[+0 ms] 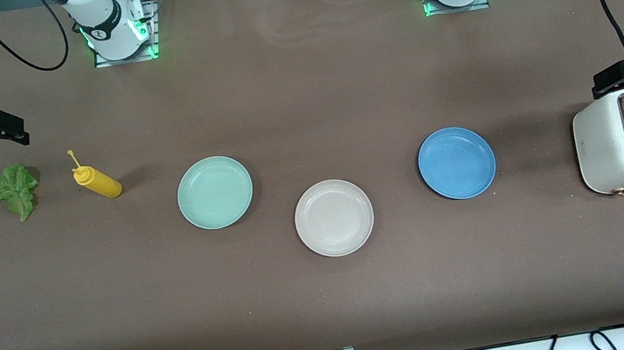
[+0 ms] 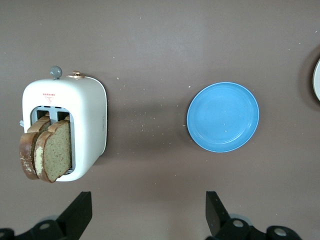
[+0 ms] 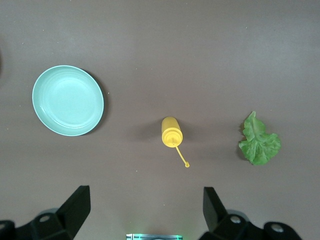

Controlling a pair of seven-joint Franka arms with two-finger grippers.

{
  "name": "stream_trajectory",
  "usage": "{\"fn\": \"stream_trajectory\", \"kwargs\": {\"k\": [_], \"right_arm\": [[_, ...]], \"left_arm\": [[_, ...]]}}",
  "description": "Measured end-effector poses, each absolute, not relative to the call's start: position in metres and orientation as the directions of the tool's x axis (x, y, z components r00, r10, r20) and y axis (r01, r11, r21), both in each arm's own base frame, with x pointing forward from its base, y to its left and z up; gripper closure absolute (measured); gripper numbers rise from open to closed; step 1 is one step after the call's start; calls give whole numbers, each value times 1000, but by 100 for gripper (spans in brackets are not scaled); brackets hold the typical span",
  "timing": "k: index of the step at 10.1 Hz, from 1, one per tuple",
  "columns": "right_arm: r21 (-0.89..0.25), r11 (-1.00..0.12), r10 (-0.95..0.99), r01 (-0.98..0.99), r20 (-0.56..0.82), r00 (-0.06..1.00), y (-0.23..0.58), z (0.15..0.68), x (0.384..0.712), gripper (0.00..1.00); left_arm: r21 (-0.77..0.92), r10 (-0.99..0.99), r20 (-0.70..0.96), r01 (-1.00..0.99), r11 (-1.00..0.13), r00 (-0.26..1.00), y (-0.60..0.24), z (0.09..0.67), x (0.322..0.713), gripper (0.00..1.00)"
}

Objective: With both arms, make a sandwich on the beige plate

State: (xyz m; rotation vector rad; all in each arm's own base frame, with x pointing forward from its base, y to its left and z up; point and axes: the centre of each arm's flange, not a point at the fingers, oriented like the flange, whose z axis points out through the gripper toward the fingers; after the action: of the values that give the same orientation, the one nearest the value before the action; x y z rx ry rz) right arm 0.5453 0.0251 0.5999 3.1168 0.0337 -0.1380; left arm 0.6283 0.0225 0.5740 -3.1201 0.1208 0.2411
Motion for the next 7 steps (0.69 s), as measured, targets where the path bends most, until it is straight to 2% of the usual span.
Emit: {"fn": "stream_trajectory", "kwargs": {"k": [7], "right_arm": [[21,-1000,20,22,-89,996,25,600,545,0]], "left_arm": [[-44,-47,-163,-55,-998,985,40,571,629,0]]}}
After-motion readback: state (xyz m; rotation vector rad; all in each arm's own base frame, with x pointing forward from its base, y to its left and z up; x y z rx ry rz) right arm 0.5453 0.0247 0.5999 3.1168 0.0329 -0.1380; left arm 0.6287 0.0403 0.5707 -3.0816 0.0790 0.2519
